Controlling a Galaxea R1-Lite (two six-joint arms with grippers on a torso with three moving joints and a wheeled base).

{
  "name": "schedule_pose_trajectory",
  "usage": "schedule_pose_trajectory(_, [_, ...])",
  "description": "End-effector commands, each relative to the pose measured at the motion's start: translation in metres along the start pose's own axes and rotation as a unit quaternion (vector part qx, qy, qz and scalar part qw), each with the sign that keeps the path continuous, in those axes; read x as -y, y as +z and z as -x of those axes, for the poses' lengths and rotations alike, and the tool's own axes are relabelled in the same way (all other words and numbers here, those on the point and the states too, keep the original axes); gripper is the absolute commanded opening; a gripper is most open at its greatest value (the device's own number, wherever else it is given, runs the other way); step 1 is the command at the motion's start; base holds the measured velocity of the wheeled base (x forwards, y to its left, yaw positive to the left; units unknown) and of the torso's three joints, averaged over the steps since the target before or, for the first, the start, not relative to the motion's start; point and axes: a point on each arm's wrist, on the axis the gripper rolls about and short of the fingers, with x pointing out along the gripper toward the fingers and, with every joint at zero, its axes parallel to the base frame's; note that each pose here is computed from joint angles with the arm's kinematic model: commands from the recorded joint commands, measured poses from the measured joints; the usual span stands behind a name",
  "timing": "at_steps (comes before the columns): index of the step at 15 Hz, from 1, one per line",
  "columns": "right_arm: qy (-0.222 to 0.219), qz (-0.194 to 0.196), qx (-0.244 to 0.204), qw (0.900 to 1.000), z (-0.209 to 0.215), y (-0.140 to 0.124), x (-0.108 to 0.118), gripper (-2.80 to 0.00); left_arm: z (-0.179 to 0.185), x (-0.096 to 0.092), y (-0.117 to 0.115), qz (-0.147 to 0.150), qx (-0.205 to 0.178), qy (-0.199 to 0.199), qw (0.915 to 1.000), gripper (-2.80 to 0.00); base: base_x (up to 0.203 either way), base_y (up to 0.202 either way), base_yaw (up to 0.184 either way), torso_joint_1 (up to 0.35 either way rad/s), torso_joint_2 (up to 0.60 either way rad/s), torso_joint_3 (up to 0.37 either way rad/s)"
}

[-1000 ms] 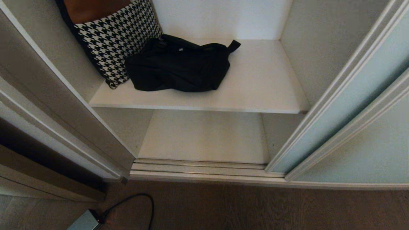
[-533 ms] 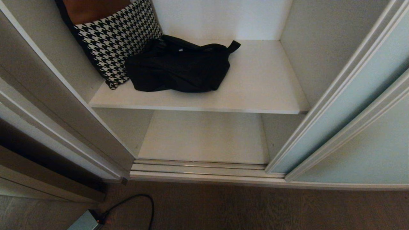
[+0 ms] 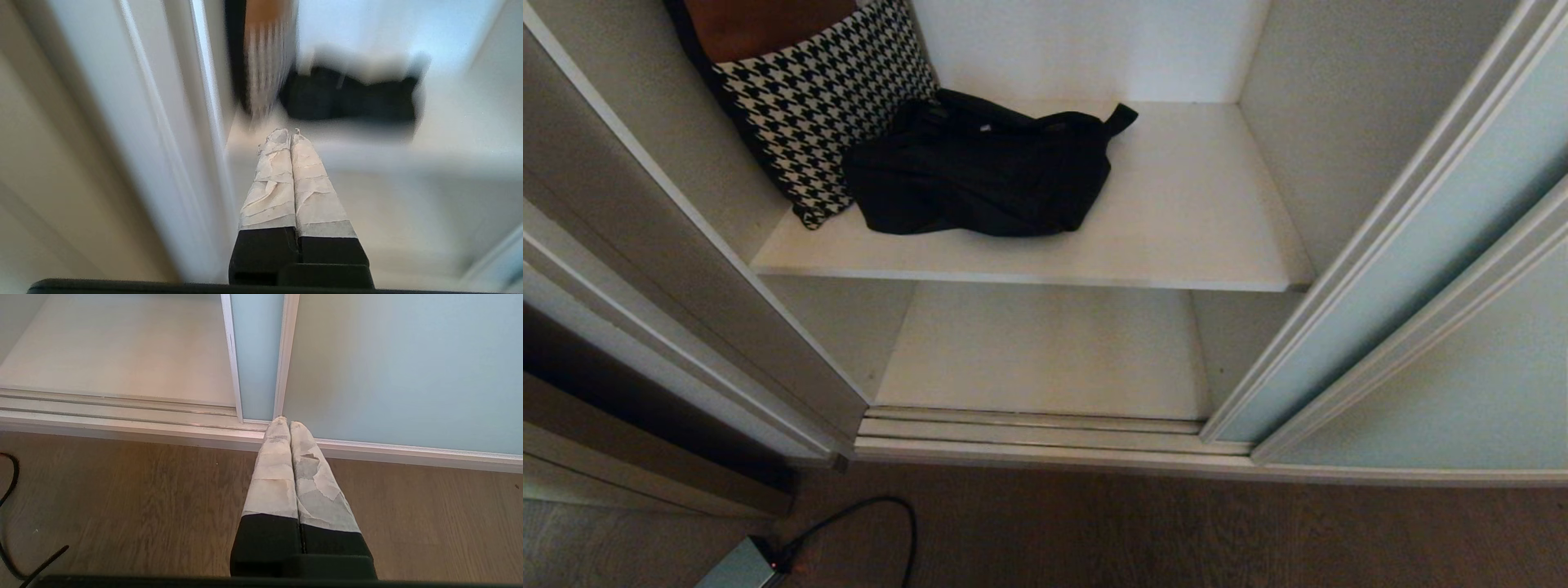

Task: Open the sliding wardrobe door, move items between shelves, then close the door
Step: Place the bag on the lower shelf

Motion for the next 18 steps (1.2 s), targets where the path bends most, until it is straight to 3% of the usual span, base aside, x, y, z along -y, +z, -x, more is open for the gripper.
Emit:
schedule_pose_trajectory(1, [0.000,0.000,0.000,1.000,0.000,0.000,0.000,-2.80,-0.096,0.001,0.056,0.059,-0.049,0.002,0.9971,-2.80,0.000,0.000,0.000,0.000,0.00,0.000])
schedule_pose_trajectory(3, [0.000,0.000,0.000,1.000,0.000,0.000,0.000,-2.80,-0.167,0.002,0.068,0.134,-0.105,-0.003,0.9854,-2.80,0.000,0.000,0.000,0.000,0.00,0.000])
schedule_pose_trajectory(5, [0.000,0.000,0.000,1.000,0.000,0.000,0.000,-2.80,-0.229,0.003,0.049,0.208,-0.183,-0.001,0.9609,-2.80,0.000,0.000,0.000,0.000,0.00,0.000])
schedule_pose_trajectory(8, [0.000,0.000,0.001,1.000,0.000,0.000,0.000,-2.80,-0.303,0.012,-0.011,0.290,-0.293,0.013,0.9111,-2.80,0.000,0.000,0.000,0.000,0.00,0.000])
schedule_pose_trajectory(10, [0.000,0.000,-0.001,1.000,0.000,0.000,0.000,-2.80,-0.342,0.028,-0.057,0.327,-0.349,0.014,0.8782,-2.80,0.000,0.000,0.000,0.000,0.00,0.000])
schedule_pose_trajectory(12, [0.000,0.000,0.000,1.000,0.000,0.000,0.000,-2.80,-0.372,0.048,-0.095,0.346,-0.378,0.005,0.8586,-2.80,0.000,0.000,0.000,0.000,0.00,0.000])
schedule_pose_trajectory(13, [0.000,0.000,0.000,1.000,0.000,0.000,0.000,-2.80,-0.387,0.060,-0.113,0.353,-0.377,-0.006,0.8565,-2.80,0.000,0.000,0.000,0.000,0.00,0.000])
schedule_pose_trajectory(14, [0.000,0.000,0.000,1.000,0.000,0.000,0.000,-2.80,-0.397,0.070,-0.126,0.357,-0.372,-0.016,0.8566,0.00,0.000,0.000,0.000,0.000,0.00,0.000])
schedule_pose_trajectory(18, [0.000,0.000,0.000,1.000,0.000,0.000,0.000,-2.80,-0.416,0.085,-0.159,0.357,-0.364,-0.024,0.8600,0.00,0.000,0.000,0.000,0.000,0.00,0.000])
